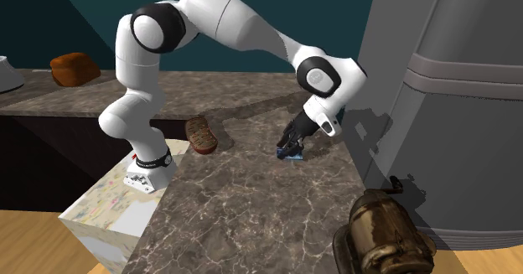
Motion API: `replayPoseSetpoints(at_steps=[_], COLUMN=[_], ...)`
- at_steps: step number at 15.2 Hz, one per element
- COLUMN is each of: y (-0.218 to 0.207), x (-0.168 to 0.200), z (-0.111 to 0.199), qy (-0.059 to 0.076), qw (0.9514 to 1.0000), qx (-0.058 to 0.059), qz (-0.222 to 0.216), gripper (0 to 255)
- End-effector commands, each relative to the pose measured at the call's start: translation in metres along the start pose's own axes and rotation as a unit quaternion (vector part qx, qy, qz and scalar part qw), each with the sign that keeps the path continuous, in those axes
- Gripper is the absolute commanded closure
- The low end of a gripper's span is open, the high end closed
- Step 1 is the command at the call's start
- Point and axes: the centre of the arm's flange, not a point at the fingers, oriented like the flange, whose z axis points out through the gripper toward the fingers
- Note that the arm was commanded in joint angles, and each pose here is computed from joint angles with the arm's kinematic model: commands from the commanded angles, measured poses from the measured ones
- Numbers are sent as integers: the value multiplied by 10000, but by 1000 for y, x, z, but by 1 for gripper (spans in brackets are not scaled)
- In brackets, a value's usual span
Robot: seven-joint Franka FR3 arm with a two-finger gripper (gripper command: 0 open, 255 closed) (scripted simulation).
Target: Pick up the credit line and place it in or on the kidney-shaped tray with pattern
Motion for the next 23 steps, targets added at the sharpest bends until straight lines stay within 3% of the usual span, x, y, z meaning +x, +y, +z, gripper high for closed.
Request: replayPoseSetpoints(at_steps=[1, 15, 23], y=[0, 0, -32], x=[-7, -47, -134], z=[-7, -69, -18], qy=[-1, -1, -1], qw=[10000, 10000, 10000], qx=[0, 0, 0], qz=[-1, -1, -1], gripper=[255, 255, 255])
